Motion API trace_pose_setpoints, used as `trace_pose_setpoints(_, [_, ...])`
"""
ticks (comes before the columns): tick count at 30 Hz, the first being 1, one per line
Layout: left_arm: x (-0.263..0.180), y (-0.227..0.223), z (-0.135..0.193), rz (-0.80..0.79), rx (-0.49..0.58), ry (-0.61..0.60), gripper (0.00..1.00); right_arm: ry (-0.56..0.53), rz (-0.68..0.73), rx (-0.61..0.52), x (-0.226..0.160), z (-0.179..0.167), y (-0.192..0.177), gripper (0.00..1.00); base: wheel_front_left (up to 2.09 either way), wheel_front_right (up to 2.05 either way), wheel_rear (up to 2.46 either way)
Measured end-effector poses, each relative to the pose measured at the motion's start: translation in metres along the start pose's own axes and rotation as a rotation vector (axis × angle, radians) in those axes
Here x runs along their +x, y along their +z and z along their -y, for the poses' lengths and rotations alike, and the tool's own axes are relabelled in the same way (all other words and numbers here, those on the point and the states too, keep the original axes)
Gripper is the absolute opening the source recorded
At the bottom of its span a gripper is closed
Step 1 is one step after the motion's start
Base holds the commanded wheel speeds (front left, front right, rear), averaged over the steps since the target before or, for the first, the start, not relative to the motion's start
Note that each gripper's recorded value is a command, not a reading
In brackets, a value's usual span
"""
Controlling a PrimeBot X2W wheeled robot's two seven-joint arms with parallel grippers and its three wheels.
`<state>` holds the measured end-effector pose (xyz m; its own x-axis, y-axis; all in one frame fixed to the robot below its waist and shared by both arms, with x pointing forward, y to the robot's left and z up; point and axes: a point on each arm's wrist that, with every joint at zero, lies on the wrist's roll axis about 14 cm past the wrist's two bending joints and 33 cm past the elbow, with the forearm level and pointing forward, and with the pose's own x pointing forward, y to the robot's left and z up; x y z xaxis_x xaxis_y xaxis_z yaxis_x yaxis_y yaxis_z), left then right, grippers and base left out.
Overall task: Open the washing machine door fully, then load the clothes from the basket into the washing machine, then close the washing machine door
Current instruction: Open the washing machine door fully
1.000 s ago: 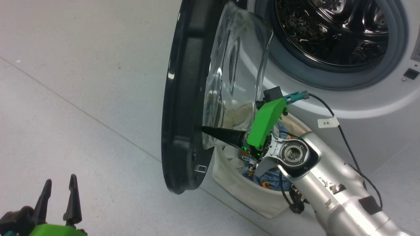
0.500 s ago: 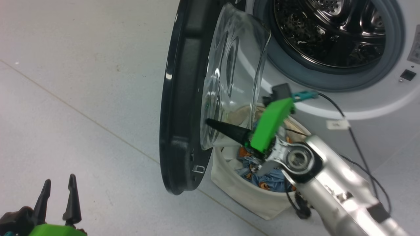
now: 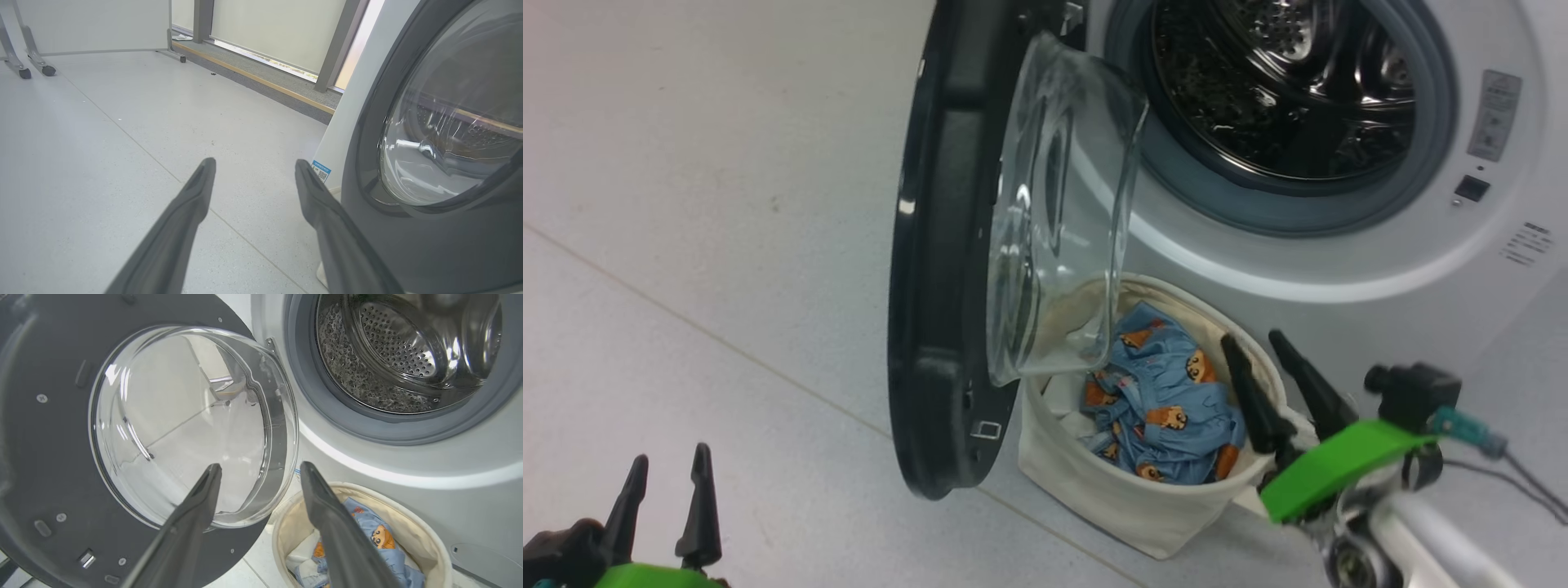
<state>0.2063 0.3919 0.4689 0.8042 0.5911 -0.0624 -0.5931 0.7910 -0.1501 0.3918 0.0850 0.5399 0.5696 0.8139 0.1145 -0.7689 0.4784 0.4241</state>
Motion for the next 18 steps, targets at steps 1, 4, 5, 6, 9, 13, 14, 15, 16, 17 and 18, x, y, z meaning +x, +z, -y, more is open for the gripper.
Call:
trace_pose_setpoints(1, [0.001,0.000,0.003,0.000,-0.001,-0.010,1.00,-0.008,-0.003,-0.025,-0.005,0.001,-0.004,1.00,0.00,0.00,0.00])
trace_pose_setpoints(4, [0.006,-0.001,0.012,-0.004,0.000,-0.036,1.00,-0.032,0.003,-0.111,-0.015,0.005,-0.010,1.00,0.00,0.00,0.00])
trace_pose_setpoints(5, [0.007,-0.002,0.014,-0.005,0.001,-0.043,1.00,-0.045,0.015,-0.132,-0.016,0.007,-0.007,1.00,0.00,0.00,0.00])
trace_pose_setpoints(6, [0.009,-0.002,0.017,-0.005,0.001,-0.049,1.00,-0.059,0.037,-0.158,-0.017,0.009,-0.002,1.00,0.00,0.00,0.00])
trace_pose_setpoints(9, [0.011,-0.001,0.022,-0.004,0.004,-0.062,1.00,-0.093,0.115,-0.228,-0.018,0.013,0.020,1.00,0.00,0.00,0.00])
trace_pose_setpoints(13, [0.012,-0.001,0.024,-0.002,0.005,-0.070,1.00,-0.134,0.124,-0.259,-0.025,0.019,0.021,1.00,0.00,0.00,0.00])
trace_pose_setpoints(14, [0.012,-0.001,0.025,-0.002,0.009,-0.073,1.00,-0.146,0.117,-0.258,-0.028,0.021,0.017,1.00,0.00,0.00,0.00])
trace_pose_setpoints(15, [0.012,-0.001,0.025,-0.002,0.011,-0.074,1.00,-0.155,0.109,-0.256,-0.031,0.022,0.014,1.00,0.00,0.00,0.00])
trace_pose_setpoints(16, [0.012,-0.001,0.025,-0.001,0.010,-0.074,1.00,-0.165,0.102,-0.249,-0.033,0.023,0.010,1.00,0.00,0.00,0.00])
trace_pose_setpoints(17, [0.012,-0.001,0.025,-0.001,0.010,-0.074,1.00,-0.172,0.094,-0.250,-0.035,0.025,0.007,1.00,0.00,0.00,0.00])
trace_pose_setpoints(18, [0.012,-0.001,0.025,-0.002,0.011,-0.074,1.00,-0.178,0.090,-0.249,-0.036,0.026,0.006,1.00,0.00,0.00,0.00])
